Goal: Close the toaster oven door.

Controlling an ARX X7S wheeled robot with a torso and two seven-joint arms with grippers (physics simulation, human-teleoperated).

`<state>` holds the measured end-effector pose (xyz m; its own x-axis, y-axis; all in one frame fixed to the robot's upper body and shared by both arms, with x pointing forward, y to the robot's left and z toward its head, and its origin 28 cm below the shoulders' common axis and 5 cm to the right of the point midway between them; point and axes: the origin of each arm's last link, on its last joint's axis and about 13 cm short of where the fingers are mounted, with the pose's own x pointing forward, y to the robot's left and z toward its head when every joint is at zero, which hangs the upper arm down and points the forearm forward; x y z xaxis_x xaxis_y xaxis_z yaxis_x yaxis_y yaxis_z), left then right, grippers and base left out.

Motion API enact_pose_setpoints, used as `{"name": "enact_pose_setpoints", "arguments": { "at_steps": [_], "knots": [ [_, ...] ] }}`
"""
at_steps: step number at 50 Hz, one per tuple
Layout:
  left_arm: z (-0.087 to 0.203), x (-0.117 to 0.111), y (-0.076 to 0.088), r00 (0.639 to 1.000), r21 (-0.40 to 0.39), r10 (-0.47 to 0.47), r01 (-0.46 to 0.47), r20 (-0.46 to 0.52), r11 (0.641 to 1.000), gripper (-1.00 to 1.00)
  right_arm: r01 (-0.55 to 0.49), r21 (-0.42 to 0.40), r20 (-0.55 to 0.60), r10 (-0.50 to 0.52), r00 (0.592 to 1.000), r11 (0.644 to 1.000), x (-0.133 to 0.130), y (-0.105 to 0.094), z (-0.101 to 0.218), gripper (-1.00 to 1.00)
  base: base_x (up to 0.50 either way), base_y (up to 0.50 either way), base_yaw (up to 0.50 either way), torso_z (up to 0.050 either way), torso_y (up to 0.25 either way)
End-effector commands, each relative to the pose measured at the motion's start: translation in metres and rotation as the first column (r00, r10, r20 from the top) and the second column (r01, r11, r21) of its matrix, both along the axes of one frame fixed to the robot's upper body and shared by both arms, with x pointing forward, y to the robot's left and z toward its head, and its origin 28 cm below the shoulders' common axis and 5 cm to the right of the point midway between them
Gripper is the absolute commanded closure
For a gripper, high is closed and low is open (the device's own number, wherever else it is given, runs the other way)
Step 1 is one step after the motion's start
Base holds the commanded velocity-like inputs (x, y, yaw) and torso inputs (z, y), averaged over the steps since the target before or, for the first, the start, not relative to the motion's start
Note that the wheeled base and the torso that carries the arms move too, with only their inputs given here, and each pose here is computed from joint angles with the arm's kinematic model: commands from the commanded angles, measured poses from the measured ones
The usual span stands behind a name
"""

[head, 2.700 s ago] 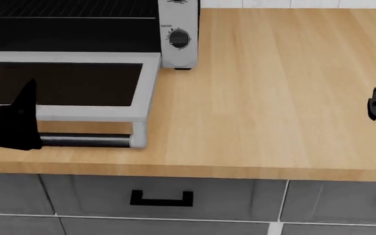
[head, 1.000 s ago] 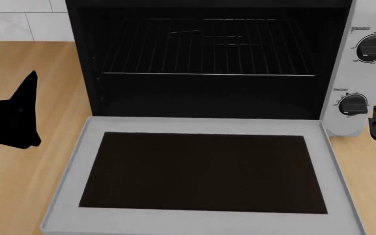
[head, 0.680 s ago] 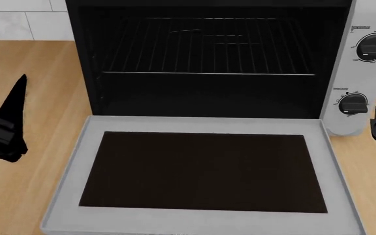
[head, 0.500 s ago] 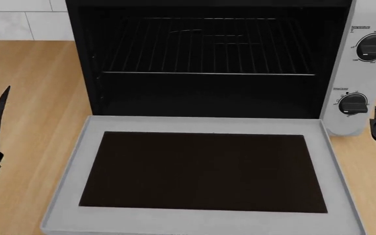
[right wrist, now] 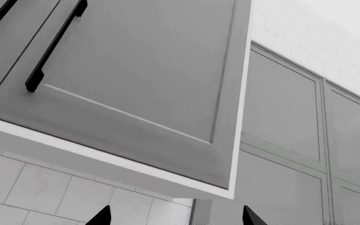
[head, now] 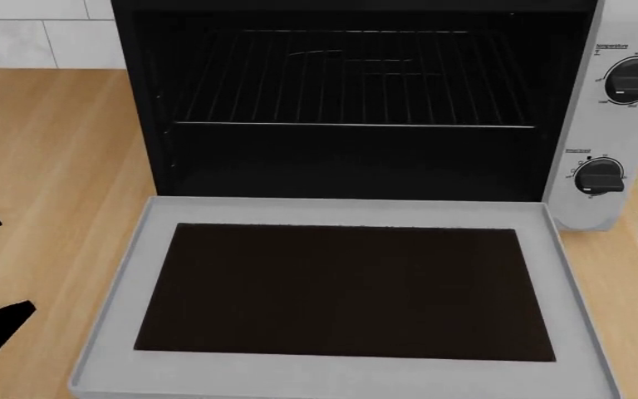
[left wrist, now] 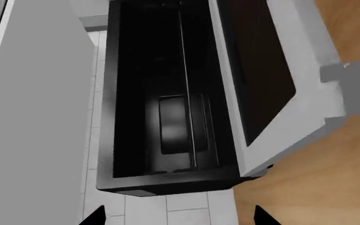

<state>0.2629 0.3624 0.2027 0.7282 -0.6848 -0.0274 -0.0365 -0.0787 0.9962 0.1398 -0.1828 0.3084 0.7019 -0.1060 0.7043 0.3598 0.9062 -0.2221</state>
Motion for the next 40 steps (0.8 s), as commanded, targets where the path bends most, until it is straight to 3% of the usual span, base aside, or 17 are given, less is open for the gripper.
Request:
{"name": "enact_pose_setpoints", "arguments": {
  "at_steps": [1,14,40],
  "knots": [
    [-0.013,-0.006,0.008,0.995,0.207,-0.016,0.035,-0.094,0.978,-1.00,0.004,0.005,0.003,-0.004,1.000,1.000,-0.003,-0.001,-0.002,-1.00,0.00,0.00,0.00,0.000,0.000],
    [-0.032,0.011,0.003,0.992,0.193,-0.008,0.033,-0.126,0.981,-1.00,-0.001,0.006,-0.008,0.001,1.000,1.000,0.002,0.000,-0.004,-1.00,0.00,0.00,0.00,0.000,0.000],
    [-0.020,0.068,-0.021,0.992,0.188,-0.076,0.094,-0.103,0.978,-1.00,0.010,0.003,-0.013,-0.010,1.000,1.000,0.002,0.000,-0.004,-1.00,0.00,0.00,0.00,0.000,0.000]
  ]
}}
